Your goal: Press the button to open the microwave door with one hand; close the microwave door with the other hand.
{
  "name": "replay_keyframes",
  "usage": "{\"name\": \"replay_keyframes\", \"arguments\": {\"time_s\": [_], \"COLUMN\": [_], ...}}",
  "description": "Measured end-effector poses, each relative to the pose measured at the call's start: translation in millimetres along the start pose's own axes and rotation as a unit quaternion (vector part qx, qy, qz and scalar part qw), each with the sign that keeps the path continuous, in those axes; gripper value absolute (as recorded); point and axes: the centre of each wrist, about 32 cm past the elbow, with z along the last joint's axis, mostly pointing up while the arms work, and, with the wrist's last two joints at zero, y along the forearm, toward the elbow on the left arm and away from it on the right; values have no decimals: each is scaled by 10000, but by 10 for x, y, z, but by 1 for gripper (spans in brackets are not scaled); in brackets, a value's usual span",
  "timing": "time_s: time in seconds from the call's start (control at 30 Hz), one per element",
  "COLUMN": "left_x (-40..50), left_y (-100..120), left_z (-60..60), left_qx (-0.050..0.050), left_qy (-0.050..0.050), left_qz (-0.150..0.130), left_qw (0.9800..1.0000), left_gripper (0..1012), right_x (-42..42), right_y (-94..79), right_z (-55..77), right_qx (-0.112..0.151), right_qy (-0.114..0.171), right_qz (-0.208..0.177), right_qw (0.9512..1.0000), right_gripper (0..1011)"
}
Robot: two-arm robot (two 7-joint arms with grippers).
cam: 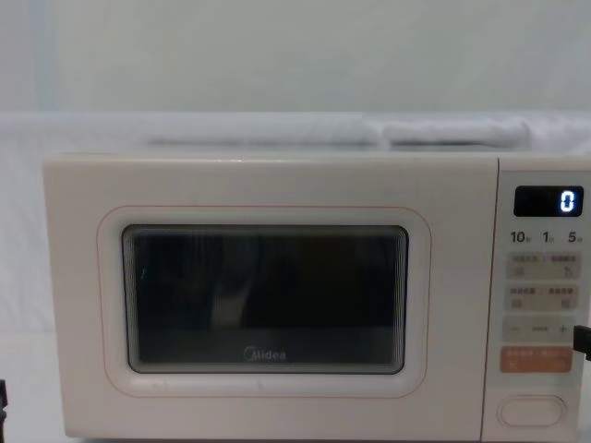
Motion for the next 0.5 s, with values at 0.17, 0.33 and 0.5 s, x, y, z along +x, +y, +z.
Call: {"name": "replay_keyframes", "arguments": {"time_s": [0.17, 0.33, 0.5], "left_x": [1, 1, 1], "left_y": [0, 0, 0], "left_z": [1, 2, 2], "left_qx": [-3, -5, -5], "left_qy": [0, 1, 3], "left_qz": [-1, -1, -1], "left_qw": [10000, 10000, 10000], "left_gripper": [0, 114, 258], "right_x": [0, 0, 0], "right_y": [0, 0, 0], "right_z": [0, 0, 0], "right_qx": [0, 1, 0], "right_qy": [0, 0, 0], "right_qz": [0, 0, 0], "right_qw": [10000, 10000, 10000], "right_gripper": [1002, 1002, 1002]}}
